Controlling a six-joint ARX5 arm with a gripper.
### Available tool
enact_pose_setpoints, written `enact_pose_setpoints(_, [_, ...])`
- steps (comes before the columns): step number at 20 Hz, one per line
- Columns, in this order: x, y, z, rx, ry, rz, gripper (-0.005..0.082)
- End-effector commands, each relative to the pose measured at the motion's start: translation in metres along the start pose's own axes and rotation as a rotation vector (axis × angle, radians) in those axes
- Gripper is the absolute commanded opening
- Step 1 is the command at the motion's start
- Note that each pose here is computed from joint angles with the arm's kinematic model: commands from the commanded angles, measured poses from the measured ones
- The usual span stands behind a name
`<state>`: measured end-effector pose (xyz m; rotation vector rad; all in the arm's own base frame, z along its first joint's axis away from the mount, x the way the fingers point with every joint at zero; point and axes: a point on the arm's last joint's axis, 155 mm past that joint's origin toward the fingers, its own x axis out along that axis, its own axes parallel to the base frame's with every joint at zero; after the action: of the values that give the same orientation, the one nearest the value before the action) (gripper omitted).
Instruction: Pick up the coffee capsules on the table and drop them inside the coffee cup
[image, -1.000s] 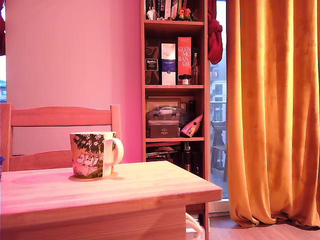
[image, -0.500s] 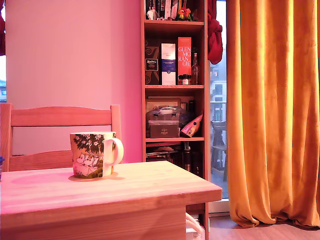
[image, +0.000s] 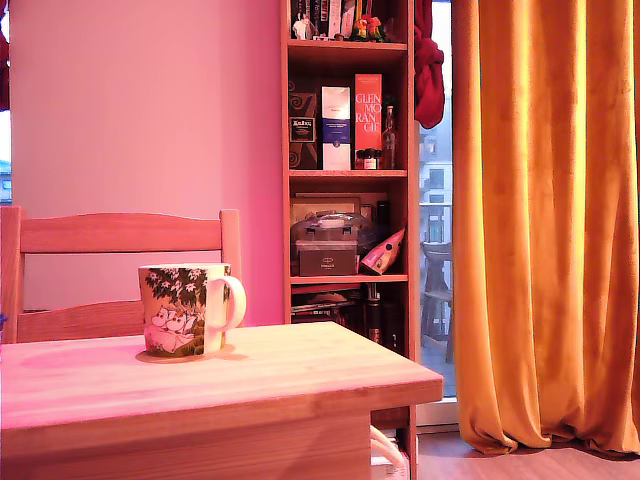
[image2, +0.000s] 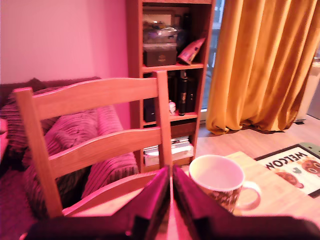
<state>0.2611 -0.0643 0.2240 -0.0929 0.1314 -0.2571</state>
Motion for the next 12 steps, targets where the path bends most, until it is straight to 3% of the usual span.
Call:
enact_pose_setpoints(1, [0.009,0.001,-0.008,0.008,-0.009,-0.003,-0.0023])
enact_pose_setpoints(6, [0.019,0.011,-0.045,0.003,0.012,0.03,-0.0023])
enact_pose_setpoints(8, [0.019,0.028,-0.061,-0.006,0.024,0.109,-0.0023])
enact_pose_setpoints(12, [0.016,0.04,-0.101,-0.031,0.097,0.161,-0.0023])
